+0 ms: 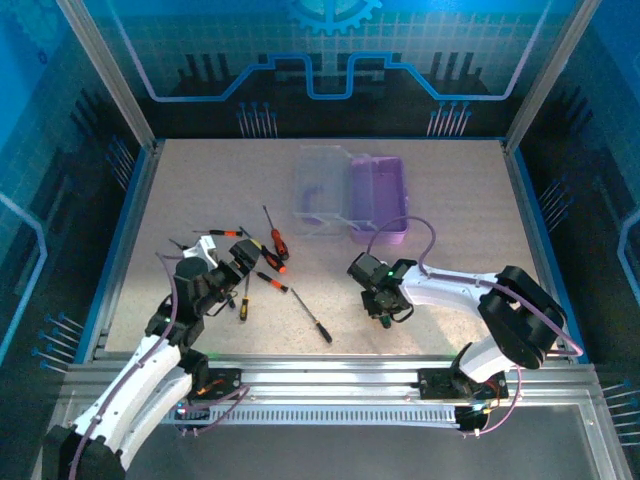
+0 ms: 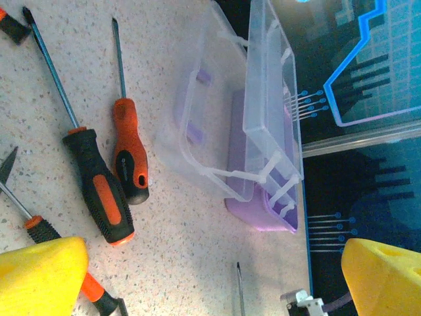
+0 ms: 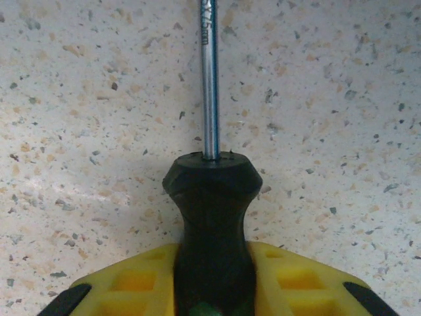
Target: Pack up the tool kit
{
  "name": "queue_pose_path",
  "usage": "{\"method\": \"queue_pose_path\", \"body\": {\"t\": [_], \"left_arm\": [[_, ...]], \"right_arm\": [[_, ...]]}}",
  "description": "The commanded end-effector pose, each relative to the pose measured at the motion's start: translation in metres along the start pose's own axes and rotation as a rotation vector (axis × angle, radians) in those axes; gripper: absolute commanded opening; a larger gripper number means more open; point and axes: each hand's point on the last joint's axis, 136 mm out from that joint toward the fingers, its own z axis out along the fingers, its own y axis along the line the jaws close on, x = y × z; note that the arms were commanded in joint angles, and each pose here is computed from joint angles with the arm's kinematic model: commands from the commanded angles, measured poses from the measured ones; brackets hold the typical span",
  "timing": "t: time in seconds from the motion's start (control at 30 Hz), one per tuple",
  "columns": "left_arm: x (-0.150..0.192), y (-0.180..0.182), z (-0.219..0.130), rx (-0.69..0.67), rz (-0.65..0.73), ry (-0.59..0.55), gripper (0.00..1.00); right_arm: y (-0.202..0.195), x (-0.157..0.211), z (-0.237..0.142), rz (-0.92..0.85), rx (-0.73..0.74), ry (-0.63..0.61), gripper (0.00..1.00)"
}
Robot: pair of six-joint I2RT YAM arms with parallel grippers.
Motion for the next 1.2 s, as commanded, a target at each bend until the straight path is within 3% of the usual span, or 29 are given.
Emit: {"method": "queue_pose_path", "body": {"t": [0.0, 0.4, 0.6, 0.83, 0.97, 1.17], "left_arm": [[-0.007, -0.007, -0.009, -0.026, 0.026, -0.022, 0.99], [0.009, 0.023, -0.012, -0.100, -0.106, 0.013, 0.99], [0.020, 0.046, -0.006, -0.108, -0.204, 0.005, 0.99], [0.020, 0.051, -0.003, -0.097, -0.201, -0.012, 0.99], [0.015, 0.042, -0.004, -0.078, -0.187, -0.019, 0.99], [0.016, 0.040, -0.005, -0.068, -0.195, -0.011, 0.99]], "right_arm": [[0.000, 0.001, -0.006, -0.003, 0.014, -0.040, 0.25], [-0.003, -0.038, -0.071, -0.043, -0.015, -0.209, 0.22], [-0.003, -0.090, -0.114, -0.070, -0.028, -0.307, 0.20], [-0.014, -0.145, -0.144, -0.013, -0.056, -0.396, 0.19], [-0.027, -0.179, -0.148, 0.036, -0.062, -0.426, 0.19], [-0.065, -0.229, -0.143, 0.096, 0.063, -0.491, 0.17]]}}
